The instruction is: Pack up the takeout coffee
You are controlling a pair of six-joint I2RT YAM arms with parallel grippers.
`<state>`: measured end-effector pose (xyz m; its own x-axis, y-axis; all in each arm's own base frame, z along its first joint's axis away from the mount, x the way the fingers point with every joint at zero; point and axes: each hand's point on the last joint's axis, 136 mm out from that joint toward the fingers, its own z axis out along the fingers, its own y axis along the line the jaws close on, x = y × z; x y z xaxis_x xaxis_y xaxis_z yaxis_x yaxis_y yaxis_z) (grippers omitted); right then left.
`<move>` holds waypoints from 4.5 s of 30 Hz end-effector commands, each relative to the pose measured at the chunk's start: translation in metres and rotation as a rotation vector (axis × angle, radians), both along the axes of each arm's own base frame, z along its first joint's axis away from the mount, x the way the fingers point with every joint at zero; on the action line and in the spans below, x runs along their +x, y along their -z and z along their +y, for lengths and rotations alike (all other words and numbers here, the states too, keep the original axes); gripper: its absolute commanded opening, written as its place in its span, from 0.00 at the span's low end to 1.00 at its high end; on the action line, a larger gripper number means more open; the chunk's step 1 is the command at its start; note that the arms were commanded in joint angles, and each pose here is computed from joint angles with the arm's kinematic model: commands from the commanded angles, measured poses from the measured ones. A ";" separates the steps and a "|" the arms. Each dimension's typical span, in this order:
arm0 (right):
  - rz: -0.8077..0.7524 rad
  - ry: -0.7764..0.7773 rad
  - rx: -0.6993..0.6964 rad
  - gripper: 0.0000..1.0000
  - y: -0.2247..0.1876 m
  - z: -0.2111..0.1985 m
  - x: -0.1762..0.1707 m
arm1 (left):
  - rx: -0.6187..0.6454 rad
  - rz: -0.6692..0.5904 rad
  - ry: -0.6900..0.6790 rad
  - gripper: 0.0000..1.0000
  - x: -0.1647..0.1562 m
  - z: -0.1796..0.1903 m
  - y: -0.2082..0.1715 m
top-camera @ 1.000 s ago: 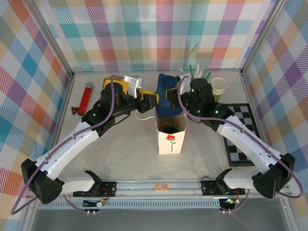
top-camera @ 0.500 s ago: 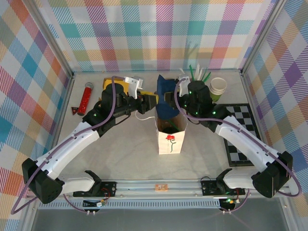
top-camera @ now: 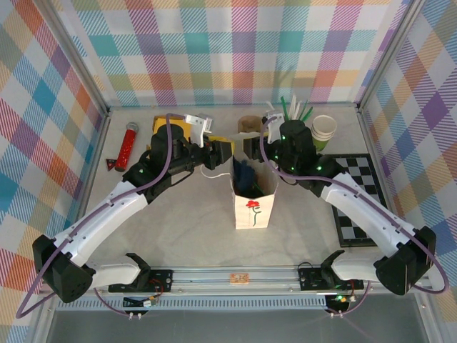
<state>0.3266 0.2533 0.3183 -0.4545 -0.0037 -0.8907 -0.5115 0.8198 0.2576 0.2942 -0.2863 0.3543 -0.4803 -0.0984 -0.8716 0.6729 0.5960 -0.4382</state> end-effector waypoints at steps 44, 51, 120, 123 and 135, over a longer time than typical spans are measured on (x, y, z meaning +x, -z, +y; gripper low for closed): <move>0.491 -0.076 -0.336 0.59 -0.024 -0.015 -0.092 | 0.265 0.068 -0.036 0.51 -0.005 0.021 0.016; 0.538 -0.091 -0.428 0.59 -0.020 -0.013 -0.101 | 0.293 0.120 -0.019 0.54 -0.005 0.018 0.026; 0.467 0.096 -0.422 0.68 -0.033 -0.045 -0.053 | 0.439 0.255 -0.052 0.52 0.021 -0.015 0.066; 0.453 0.131 -0.387 0.68 -0.041 -0.057 -0.048 | 0.436 0.257 -0.052 0.52 0.022 -0.017 0.065; 0.511 0.181 -0.346 0.68 -0.019 -0.082 -0.035 | 0.462 0.272 -0.063 0.49 0.026 -0.017 0.073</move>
<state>0.2889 0.1670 0.3427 -0.8399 -0.1283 -0.5273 -0.2207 0.9684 0.1159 0.3237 -0.3011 0.2774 -0.6985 0.2225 -0.6802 0.5296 0.8000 -0.2821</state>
